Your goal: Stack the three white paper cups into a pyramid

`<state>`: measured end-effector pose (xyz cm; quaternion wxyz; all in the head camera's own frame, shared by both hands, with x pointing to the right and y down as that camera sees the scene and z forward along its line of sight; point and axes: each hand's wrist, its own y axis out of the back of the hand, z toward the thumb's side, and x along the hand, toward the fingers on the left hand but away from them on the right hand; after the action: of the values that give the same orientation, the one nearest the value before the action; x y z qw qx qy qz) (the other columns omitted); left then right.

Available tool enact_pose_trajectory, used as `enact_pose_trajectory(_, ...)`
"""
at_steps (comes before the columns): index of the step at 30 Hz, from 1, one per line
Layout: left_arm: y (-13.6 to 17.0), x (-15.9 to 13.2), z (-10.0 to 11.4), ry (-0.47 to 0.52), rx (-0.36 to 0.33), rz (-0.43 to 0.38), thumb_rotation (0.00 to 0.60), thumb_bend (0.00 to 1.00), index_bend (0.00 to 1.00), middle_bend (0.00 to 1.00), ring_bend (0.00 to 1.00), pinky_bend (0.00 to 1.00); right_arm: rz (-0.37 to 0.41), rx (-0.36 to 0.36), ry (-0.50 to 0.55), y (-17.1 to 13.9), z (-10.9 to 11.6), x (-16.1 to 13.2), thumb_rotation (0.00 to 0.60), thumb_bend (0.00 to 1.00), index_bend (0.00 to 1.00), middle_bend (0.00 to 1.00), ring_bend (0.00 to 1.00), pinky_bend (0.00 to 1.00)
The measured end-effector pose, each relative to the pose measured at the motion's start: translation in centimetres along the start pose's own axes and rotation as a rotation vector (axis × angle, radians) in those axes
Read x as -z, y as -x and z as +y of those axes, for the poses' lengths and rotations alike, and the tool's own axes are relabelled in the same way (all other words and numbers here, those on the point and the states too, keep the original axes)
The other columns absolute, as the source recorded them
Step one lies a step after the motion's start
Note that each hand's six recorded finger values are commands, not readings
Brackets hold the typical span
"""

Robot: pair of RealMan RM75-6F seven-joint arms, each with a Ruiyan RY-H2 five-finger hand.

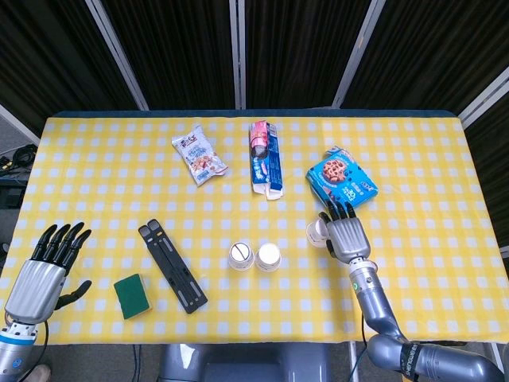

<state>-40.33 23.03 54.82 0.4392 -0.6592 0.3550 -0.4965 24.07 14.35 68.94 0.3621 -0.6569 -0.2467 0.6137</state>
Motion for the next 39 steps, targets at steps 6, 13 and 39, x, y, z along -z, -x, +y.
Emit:
enact_pose_trajectory(6, 0.0, -0.2, 0.0, 0.001, 0.002, -0.005, 0.6, 0.21, 0.0, 0.0, 0.0, 0.0, 0.009, 0.023, 0.012, 0.0, 0.4, -0.2, 0.6, 0.38, 0.36, 0.02, 0.0, 0.0)
enact_pose_trajectory(13, -0.2, 0.0, -0.2, 0.0, 0.01, 0.004, 0.6, 0.21, 0.0, 0.0, 0.0, 0.0, 0.051, 0.063, 0.031, -0.5, 2.0, -1.5, 0.6, 0.38, 0.36, 0.03, 0.0, 0.0)
enact_pose_trajectory(39, -0.1, -0.2, -0.1, 0.009, 0.012, 0.0, 0.6, 0.21, 0.0, 0.0, 0.0, 0.0, 0.282, 0.225, -0.023, -4.9, 10.2, -14.5, 0.6, 0.38, 0.37, 0.03, 0.0, 0.0)
